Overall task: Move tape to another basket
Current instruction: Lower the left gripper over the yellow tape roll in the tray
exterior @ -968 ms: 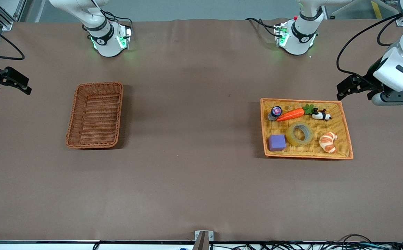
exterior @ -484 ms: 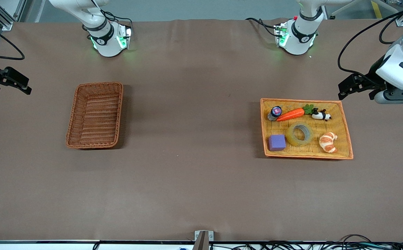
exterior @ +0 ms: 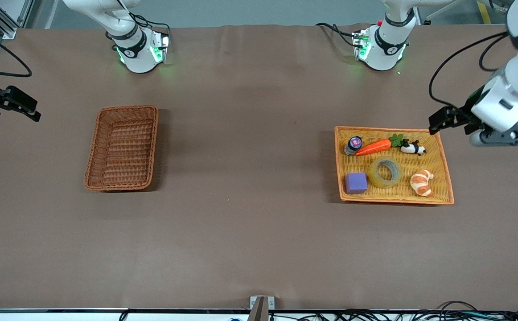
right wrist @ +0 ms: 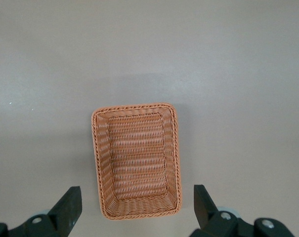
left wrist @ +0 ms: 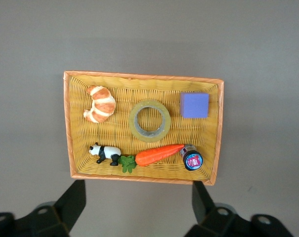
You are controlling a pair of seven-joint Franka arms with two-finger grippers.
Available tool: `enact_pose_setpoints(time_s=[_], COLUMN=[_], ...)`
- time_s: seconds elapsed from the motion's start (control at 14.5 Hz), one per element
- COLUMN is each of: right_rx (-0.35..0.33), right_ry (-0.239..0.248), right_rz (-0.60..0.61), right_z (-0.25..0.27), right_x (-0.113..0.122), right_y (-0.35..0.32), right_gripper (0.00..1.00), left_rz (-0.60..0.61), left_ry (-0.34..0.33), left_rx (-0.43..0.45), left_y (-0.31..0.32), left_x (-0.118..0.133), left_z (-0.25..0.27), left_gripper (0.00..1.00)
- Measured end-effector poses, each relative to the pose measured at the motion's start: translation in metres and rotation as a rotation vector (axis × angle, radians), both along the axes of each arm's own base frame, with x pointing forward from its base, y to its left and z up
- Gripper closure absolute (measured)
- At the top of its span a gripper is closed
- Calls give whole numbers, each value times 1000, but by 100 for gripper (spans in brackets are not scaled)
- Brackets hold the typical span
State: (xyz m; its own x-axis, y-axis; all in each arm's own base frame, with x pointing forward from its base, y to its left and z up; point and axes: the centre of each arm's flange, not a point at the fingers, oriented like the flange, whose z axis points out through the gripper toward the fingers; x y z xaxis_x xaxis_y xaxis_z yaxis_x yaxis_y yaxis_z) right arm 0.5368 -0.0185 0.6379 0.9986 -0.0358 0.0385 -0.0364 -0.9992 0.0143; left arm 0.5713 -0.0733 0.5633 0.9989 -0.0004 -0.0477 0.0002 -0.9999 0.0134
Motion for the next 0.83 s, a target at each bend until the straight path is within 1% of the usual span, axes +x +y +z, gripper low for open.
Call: enact_pose_setpoints(time_s=[0.21, 0.35, 0.48, 0.62, 0.69, 0.83], right_rx=[0, 0, 0, -1, -1, -1], right_ry=[0, 1, 3, 8, 11, 14], right_rz=[0, 0, 0, 0, 0, -1], right_z=[0, -1, -2, -4, -6, -7], right_x=[0, 0, 1, 2, 3, 4], right_y=[0, 0, 0, 0, 0, 0], right_gripper=[0, 0, 0, 0, 0, 0], left_rz=[16, 20, 22, 20, 18, 12], left_ry=[-2, 0, -2, -5, 8, 61], left_rx=[-7, -11, -14, -17, -18, -17], left_y=[8, 9, 10, 9, 8, 5], left_x=[25, 35, 36, 34, 33, 30], left_z=[-47, -94, -146, -187, -205, -241], left_gripper=[0, 0, 0, 0, 0, 0])
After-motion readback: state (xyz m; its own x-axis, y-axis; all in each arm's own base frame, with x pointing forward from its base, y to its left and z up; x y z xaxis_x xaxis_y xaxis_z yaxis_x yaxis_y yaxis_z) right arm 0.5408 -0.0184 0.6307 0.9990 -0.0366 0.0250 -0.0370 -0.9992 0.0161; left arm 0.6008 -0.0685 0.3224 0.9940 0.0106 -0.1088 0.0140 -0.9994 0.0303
